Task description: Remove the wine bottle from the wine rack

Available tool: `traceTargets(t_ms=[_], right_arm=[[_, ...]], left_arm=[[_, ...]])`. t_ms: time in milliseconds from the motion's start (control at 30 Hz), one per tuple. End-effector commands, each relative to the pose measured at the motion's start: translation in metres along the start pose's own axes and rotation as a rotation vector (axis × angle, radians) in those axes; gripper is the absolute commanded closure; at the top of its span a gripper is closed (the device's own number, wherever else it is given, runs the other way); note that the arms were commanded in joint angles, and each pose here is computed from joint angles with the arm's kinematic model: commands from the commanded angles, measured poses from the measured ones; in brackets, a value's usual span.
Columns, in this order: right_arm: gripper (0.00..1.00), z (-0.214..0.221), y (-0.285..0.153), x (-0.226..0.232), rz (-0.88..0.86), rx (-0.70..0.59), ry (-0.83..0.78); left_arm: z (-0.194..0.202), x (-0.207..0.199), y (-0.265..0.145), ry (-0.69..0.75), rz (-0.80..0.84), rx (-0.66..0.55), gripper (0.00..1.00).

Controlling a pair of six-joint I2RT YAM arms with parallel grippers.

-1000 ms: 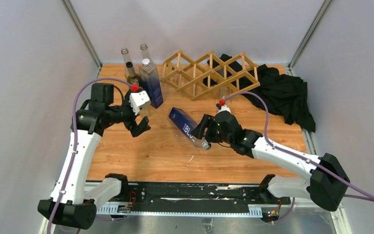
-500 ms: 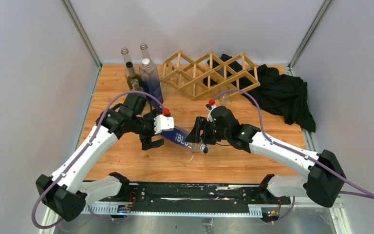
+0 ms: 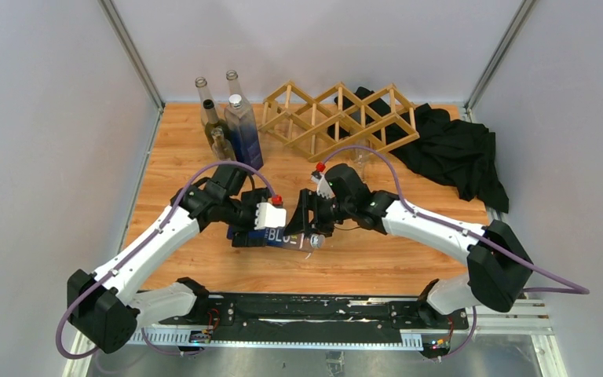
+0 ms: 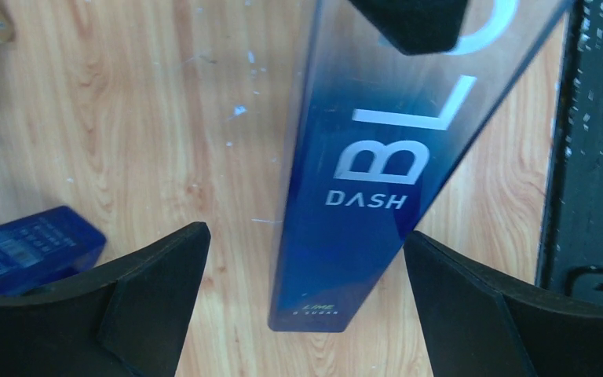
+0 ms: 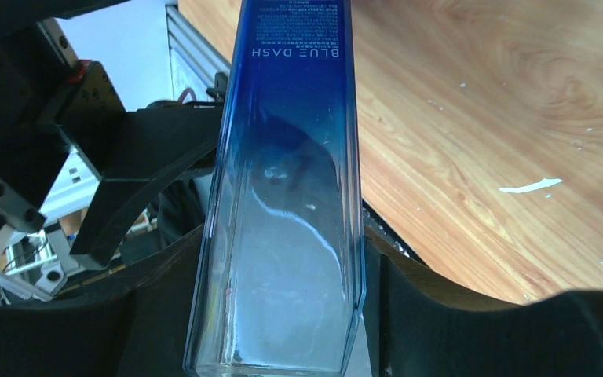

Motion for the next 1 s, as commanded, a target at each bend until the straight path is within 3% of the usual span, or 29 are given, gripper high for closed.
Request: traceTargets(t_ms=[0,433,600,667,700,733,800,833,900,967], right_arm=[[1.00,-0.006,-0.015,0.060,-0.285,0.074,-0.091],[1.00,-0.013,-0.026,0.068,-0.347,0.093,-0.112],[1.00,-0.012,-0.030,0.071,-0.360,0.104,-0.115],[1.00,-0.012,-0.031,0.075,-0.380,0.116,-0.117],[1.00,-0.011,-0.032,0.076,-0.387,0.123,-0.122],[1.00,-0.011,-0.034,0.078,-0.394,0.126,-0.127],[1.00,-0.010,-0.037,0.081,-0.406,0.127,-0.138],[0.98,-0.010,-0.038,0.082,-0.409,0.128,-0.142],[0.78,-0.009,-0.041,0.085,-0.416,0.131,-0.145],[0.46,-0.009,-0.043,0.087,-0.415,0.122,-0.163]], left_arm=[[0.001,-0.009,0.007,0.108,0.023,-0.036,0.00],[0.010,-0.035,0.010,0.152,0.137,-0.040,0.00],[0.010,-0.027,0.012,0.113,0.095,-0.026,0.02],[0.008,-0.019,0.012,0.092,0.043,-0.024,0.15],[0.008,-0.015,0.011,0.087,0.014,-0.019,0.28],[0.006,-0.009,0.010,0.080,-0.022,-0.017,0.44],[0.005,0.002,0.007,0.062,-0.107,-0.008,0.85],[0.004,0.006,0.004,0.051,-0.142,-0.002,0.98],[0.003,0.010,-0.001,0.040,-0.180,0.005,1.00],[-0.002,0.014,-0.009,0.019,-0.216,0.000,1.00]])
Point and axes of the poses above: each gripper's point midway between its finger pads, its own y axis out along the fingers, its own x axis along the line the jaws close on, z = x × y, the point moved 6 cm from there along -y, back along the fingers, and after that the axes turned 9 degrees about y, right-handed, at the moved point
